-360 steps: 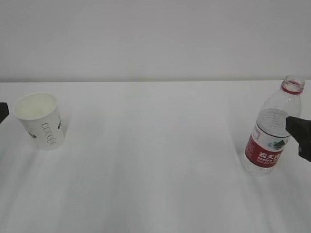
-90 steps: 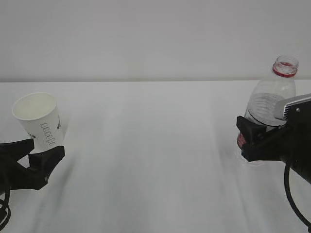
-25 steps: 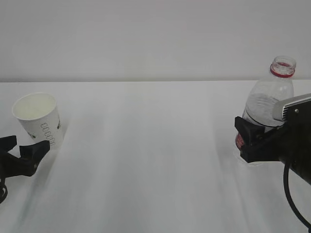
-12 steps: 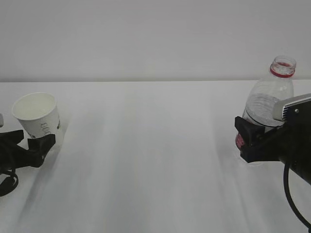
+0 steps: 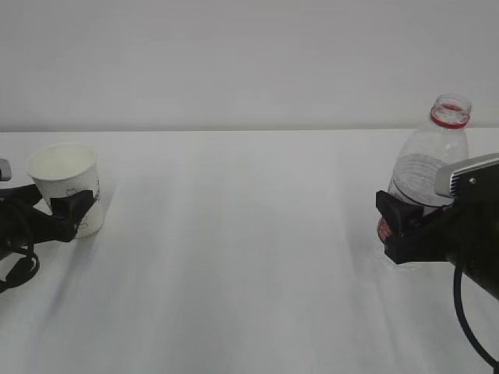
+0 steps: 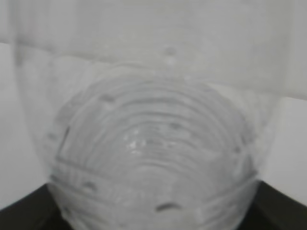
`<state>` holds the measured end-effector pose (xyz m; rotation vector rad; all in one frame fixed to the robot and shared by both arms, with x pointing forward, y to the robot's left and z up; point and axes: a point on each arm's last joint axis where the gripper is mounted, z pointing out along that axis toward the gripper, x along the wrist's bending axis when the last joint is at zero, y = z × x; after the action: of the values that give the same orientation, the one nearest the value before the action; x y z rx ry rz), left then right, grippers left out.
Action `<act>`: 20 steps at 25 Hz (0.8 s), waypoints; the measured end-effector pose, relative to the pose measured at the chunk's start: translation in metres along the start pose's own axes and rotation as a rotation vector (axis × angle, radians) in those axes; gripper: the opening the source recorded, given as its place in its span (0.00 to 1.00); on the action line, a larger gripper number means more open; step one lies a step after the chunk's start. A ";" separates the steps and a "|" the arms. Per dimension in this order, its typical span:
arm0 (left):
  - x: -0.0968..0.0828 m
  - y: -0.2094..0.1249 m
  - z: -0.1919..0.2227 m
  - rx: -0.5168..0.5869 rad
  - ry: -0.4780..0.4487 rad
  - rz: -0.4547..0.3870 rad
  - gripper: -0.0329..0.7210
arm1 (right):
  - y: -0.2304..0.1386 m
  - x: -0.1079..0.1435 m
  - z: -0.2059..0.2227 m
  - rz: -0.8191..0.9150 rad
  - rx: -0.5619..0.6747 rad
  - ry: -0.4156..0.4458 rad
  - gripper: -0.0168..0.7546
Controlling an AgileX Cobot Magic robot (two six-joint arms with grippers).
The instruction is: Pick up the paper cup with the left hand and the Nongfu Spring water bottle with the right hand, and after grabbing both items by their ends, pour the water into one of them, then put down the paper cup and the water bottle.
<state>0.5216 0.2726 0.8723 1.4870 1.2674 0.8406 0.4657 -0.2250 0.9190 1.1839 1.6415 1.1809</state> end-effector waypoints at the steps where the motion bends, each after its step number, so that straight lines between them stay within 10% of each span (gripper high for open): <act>1: 0.000 0.001 0.002 -0.005 0.000 0.001 0.96 | 0.000 0.001 0.000 -0.001 0.000 0.004 0.69; 20: 0.005 -0.024 0.017 0.076 0.011 -0.016 0.96 | 0.000 0.001 0.000 -0.001 0.000 0.004 0.69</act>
<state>0.5316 0.2730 0.8441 1.5319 1.3306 0.7989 0.4654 -0.2240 0.9190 1.1809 1.6448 1.1835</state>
